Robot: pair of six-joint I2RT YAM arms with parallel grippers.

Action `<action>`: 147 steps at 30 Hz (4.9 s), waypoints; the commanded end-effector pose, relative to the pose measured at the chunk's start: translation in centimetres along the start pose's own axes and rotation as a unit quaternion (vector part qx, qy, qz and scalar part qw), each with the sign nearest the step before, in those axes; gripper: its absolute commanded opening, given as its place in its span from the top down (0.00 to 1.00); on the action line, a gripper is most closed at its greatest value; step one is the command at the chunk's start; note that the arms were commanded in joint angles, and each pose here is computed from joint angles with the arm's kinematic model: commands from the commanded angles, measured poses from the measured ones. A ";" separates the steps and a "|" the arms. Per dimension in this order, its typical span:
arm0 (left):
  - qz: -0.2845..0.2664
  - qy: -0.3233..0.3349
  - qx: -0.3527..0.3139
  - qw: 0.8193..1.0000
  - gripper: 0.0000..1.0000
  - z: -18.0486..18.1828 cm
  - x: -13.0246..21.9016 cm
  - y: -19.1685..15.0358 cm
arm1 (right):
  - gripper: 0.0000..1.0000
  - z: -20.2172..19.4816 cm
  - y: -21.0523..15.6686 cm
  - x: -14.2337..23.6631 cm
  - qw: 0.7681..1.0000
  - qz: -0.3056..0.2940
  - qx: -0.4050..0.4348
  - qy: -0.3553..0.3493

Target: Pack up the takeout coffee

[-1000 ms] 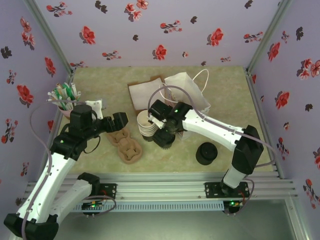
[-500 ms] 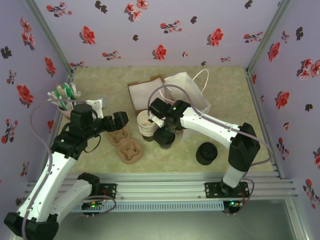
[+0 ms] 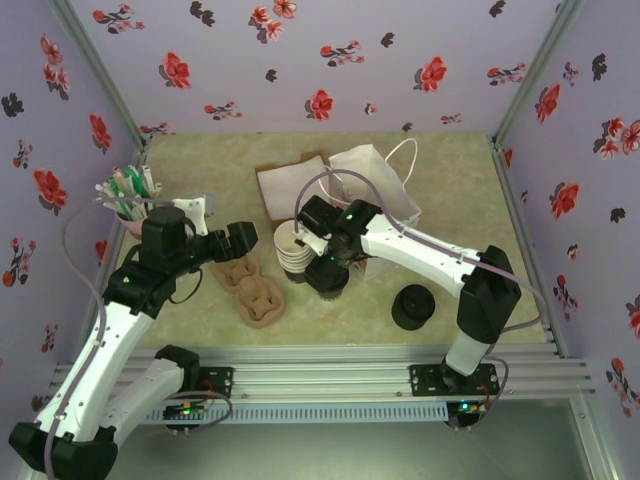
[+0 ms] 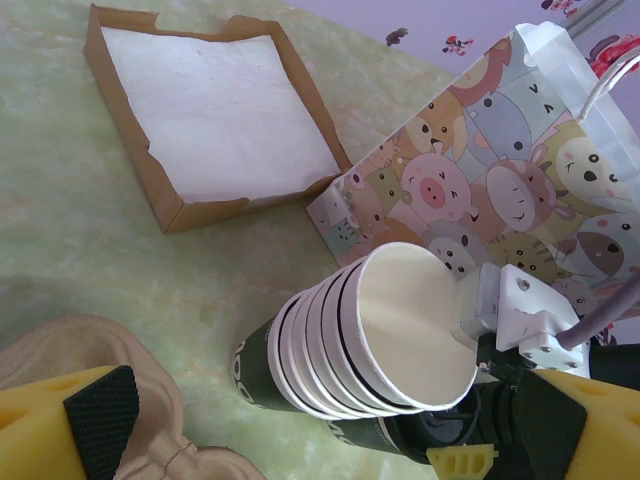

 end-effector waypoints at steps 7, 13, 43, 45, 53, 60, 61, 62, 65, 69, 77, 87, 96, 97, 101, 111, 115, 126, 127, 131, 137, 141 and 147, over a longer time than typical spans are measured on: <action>-0.007 -0.015 0.008 1.000 0.01 -0.4 0.0 0.3 | 0.18 1.4 -1.4 2.0 1.000 -0.006 -0.012 0.018; -0.006 -0.019 0.011 1.000 0.01 -0.4 -0.1 0.3 | 0.18 1.3 -1.7 2.6 1.000 -0.017 -0.017 0.000; 0.000 -0.027 0.017 1.000 0.01 -0.5 -0.4 0.1 | 0.15 -0.1 -0.5 -0.1 0.999 0.007 0.043 -0.017; 0.000 -0.026 0.016 1.000 0.01 -0.4 -0.4 0.1 | 0.15 -0.2 -0.5 -0.2 0.999 0.010 0.042 -0.018; -0.002 -0.028 0.015 0.999 0.01 -0.6 -0.3 0.2 | 0.21 -0.2 -0.6 -0.7 0.999 0.018 0.041 -0.020; -0.002 -0.027 0.016 0.999 0.01 -0.6 -0.3 0.2 | 0.28 -0.2 -0.7 -0.7 0.999 0.017 0.036 -0.018; -0.002 -0.027 0.016 1.000 0.01 -0.5 -0.3 0.2 | 0.29 -0.1 -0.7 -0.7 0.999 0.017 0.034 -0.018; -0.003 -0.027 0.016 1.000 0.01 -0.5 -0.3 0.2 | 0.29 -0.1 -0.8 -0.7 0.999 0.017 0.032 -0.017; -0.002 -0.028 0.016 0.999 0.01 -0.6 -0.2 0.2 | 0.29 0.0 -0.9 -0.6 0.999 0.019 0.025 -0.018; -0.003 -0.028 0.016 0.999 0.01 -0.6 -0.2 0.2 | 0.29 0.1 -1.3 -0.3 0.999 0.024 0.008 -0.036; -0.004 -0.030 0.015 0.999 0.01 -0.7 -0.2 0.2 | 0.26 0.0 -2.3 0.2 0.996 0.035 -0.065 -0.053; -0.005 -0.033 0.016 0.999 0.01 -0.7 -0.4 0.3 | 0.24 0.8 -2.7 0.9 0.991 0.019 -0.121 -0.053; -0.003 -0.034 0.017 0.999 0.01 -0.8 -0.3 0.2 | 0.18 1.2 -2.3 0.8 0.992 0.016 -0.110 -0.051; -0.003 -0.034 0.017 0.999 0.01 -0.8 -0.3 0.2 | 0.17 1.2 -2.2 0.9 0.993 0.015 -0.109 -0.051; -0.003 -0.034 0.017 0.999 0.01 -0.7 -0.2 0.1 | 0.14 1.1 -2.2 0.8 0.993 0.018 -0.107 -0.056; -0.004 -0.035 0.018 0.999 0.01 -0.8 -0.2 0.2 | 0.15 1.3 -2.2 -0.1 0.994 0.024 -0.099 -0.047; -0.003 -0.033 0.018 0.999 0.01 -0.7 -0.2 0.1 | 0.16 1.4 -2.0 -0.5 0.994 0.025 -0.098 -0.044; -0.004 -0.034 0.016 0.999 0.01 -0.7 -0.1 0.0 | 0.17 1.5 -1.9 -1.2 0.994 0.030 -0.099 -0.036; -0.003 -0.034 0.016 0.999 0.01 -0.7 -0.1 0.0 | 0.18 1.5 -1.9 -1.2 0.994 0.030 -0.099 -0.035; -0.005 -0.034 0.016 0.999 0.01 -0.7 0.0 0.0 | 0.18 1.6 -1.9 -1.2 0.994 0.032 -0.099 -0.035; -0.005 -0.034 0.016 0.999 0.01 -0.7 0.0 0.0 | 0.18 1.5 -2.4 -1.0 0.993 0.034 -0.102 -0.040; -0.005 -0.034 0.017 0.999 0.01 -0.7 0.0 0.0 | 0.17 1.4 -2.4 -0.5 0.993 0.018 -0.105 -0.042; -0.006 -0.034 0.016 0.999 0.01 -0.8 0.0 0.1 | 0.16 1.3 -1.9 0.6 0.993 -0.018 -0.109 -0.046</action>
Point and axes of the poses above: each hand's point on the last joint's axis, 136 mm out from that joint toward the fingers, its own x axis back along the fingers, its own z axis along the line the jaws close on, y = z × x, the point moved 6 cm from there along x, back along the fingers, and after that the axes turned 5 degrees about x, right-handed, at the moved point
